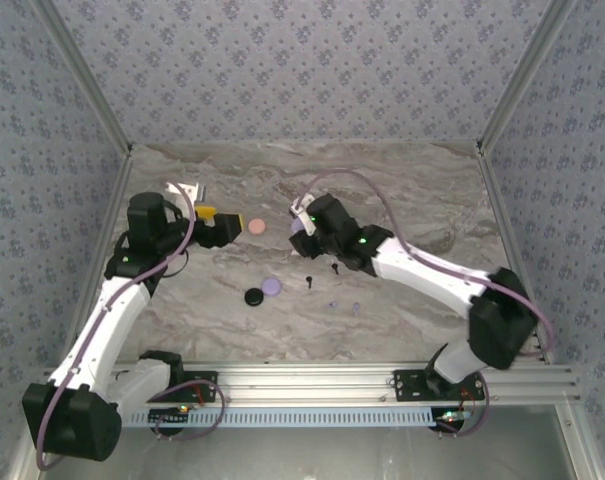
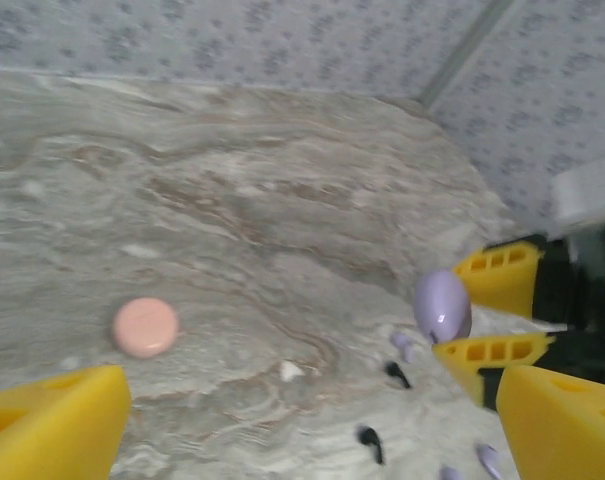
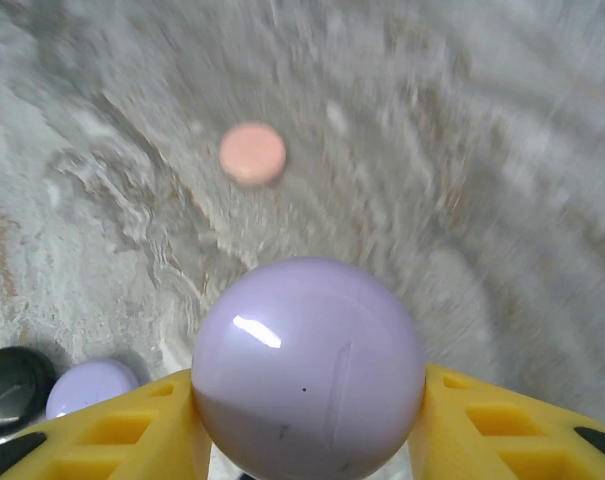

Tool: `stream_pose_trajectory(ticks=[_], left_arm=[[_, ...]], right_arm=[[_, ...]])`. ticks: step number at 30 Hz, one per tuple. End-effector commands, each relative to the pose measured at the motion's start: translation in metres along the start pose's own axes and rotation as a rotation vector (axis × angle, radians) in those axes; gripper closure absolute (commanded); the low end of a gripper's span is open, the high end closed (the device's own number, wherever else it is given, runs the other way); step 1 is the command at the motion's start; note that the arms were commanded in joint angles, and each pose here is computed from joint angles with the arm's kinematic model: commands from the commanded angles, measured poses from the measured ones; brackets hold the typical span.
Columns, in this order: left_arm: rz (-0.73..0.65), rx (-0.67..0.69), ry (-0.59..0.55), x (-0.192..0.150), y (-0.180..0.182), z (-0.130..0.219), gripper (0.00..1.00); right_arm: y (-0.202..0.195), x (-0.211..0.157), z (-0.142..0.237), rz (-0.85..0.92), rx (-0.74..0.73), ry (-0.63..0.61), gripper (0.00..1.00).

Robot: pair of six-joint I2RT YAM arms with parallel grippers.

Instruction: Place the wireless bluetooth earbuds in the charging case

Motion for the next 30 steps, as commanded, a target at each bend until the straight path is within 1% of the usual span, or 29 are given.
stream_pose_trajectory(ticks=[1, 5, 7, 9, 11, 15, 22, 26, 30], left_arm=[[-0.016, -0.213, 0.032, 0.01, -0.03, 0.001, 0.09], [-0.047, -0.35, 0.037, 0.017, -0.053, -0.004, 0.1], [-0.067, -0.413, 0.034, 0.021, -0.066, -0.006, 0.11], [-0.083, -0.482, 0.016, 0.026, -0.08, -0.008, 0.11], [-0.113, -0.523, 0.009, 0.03, -0.093, -0.009, 0.11], [-0.154, -0.546, 0.025, 0.029, -0.109, -0.014, 0.11], [-0.112, -0.585, 0.062, 0.02, -0.115, -0.034, 0.17], [-0.102, -0.605, 0.066, 0.017, -0.119, -0.043, 0.18], [-0.087, -0.635, 0.076, 0.014, -0.124, -0.052, 0.25]], right_arm=[[0.008, 0.012, 0.029, 0.256, 0.07, -0.131, 0.5], [0.015, 0.019, 0.064, 0.418, 0.136, -0.227, 0.5], [0.022, 0.014, 0.076, 0.559, 0.169, -0.257, 0.51], [0.027, 0.012, 0.084, 0.665, 0.154, -0.29, 0.51], [0.029, 0.013, 0.089, 0.719, 0.135, -0.314, 0.5], [0.03, 0.018, 0.096, 0.739, 0.129, -0.326, 0.51], [0.034, 0.022, 0.098, 0.736, 0.133, -0.351, 0.51], [0.036, 0.022, 0.099, 0.738, 0.146, -0.355, 0.5], [0.036, 0.023, 0.098, 0.736, 0.143, -0.354, 0.5]])
Point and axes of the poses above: each hand's point on the last joint's axis, 136 mm out from that joint toward the fingers, its own z axis back along the fingers, its own y axis along the line the jaws close on, x = y × z, the point moved 5 cm from there along z, back along the fingers, and after that the axes turned 14 degrees about -z, right-handed, at the moved point
